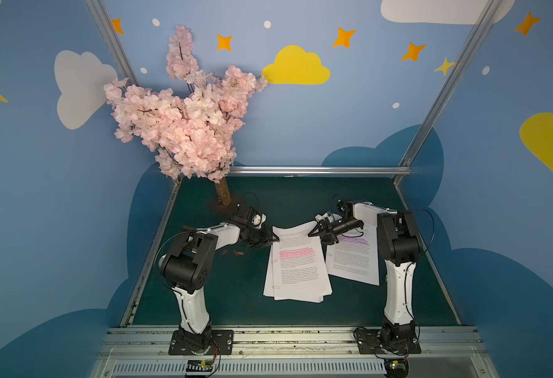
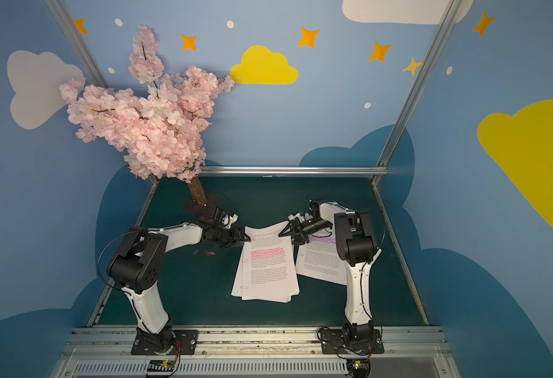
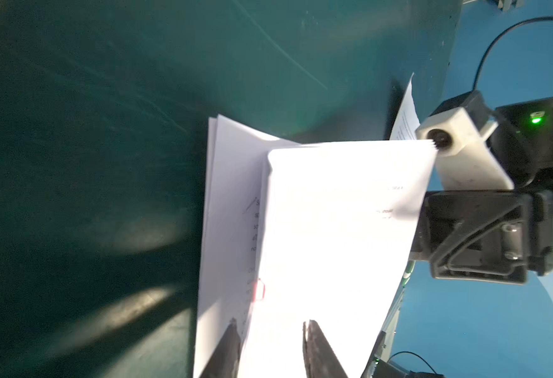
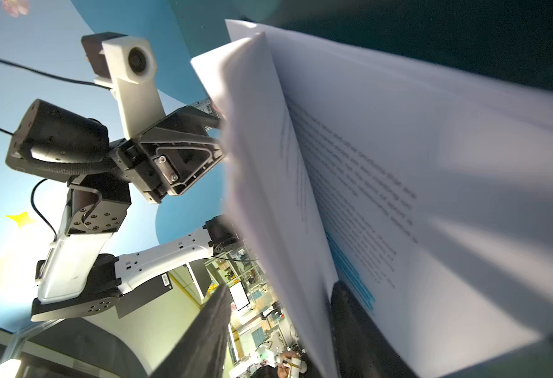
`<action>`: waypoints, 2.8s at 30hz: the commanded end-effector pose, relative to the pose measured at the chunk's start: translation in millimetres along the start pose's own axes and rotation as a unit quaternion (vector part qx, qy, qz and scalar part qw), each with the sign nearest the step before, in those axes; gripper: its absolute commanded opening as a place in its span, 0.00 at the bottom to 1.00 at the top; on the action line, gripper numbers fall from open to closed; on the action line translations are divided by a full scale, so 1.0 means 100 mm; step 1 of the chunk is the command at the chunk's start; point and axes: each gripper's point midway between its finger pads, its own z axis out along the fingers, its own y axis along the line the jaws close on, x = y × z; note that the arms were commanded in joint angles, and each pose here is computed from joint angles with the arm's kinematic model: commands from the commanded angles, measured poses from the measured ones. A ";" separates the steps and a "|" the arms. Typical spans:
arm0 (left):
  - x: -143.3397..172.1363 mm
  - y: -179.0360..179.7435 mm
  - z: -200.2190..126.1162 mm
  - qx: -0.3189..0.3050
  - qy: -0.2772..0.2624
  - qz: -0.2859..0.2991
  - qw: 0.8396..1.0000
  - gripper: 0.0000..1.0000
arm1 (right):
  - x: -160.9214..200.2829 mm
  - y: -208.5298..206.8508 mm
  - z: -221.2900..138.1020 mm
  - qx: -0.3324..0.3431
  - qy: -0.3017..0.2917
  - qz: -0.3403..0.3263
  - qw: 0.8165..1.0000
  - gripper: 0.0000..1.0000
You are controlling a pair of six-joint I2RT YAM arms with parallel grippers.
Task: Unclip the paperclips from the documents
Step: Adjust the document at the center of the board, then pick up the document from the center of the board.
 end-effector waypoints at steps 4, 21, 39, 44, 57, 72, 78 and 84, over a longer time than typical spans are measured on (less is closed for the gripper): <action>-0.03 0.09 0.01 -0.004 0.003 -0.003 1.000 0.55 | 0.14 0.10 0.01 0.032 0.023 -0.027 0.999 0.51; -0.19 0.11 -0.07 -0.033 0.003 0.032 0.999 0.52 | 0.12 0.02 0.06 0.057 0.035 -0.027 0.997 0.51; -0.11 0.09 -0.03 -0.032 0.022 0.039 0.998 0.49 | 0.05 -0.26 0.13 0.130 0.030 0.004 0.991 0.51; -0.10 0.07 -0.02 -0.026 0.019 0.036 0.999 0.48 | 0.01 -0.30 0.05 0.151 0.011 0.002 0.989 0.51; -0.09 0.02 -0.06 -0.028 0.014 0.045 0.999 0.48 | -0.09 -0.32 -0.49 0.274 -0.071 -0.028 0.959 0.51; -0.16 -0.05 -0.09 -0.023 -0.002 0.057 0.998 0.49 | -0.44 0.61 -2.09 0.448 -0.430 -0.177 0.764 0.89; -0.16 -0.05 -0.09 -0.023 -0.004 0.057 0.998 0.49 | -0.47 0.85 -1.74 0.331 -0.361 -0.208 0.847 0.88; -0.15 -0.05 -0.10 -0.021 -0.004 0.057 0.998 0.49 | -0.42 0.77 -1.47 0.277 -0.277 -0.164 0.905 0.00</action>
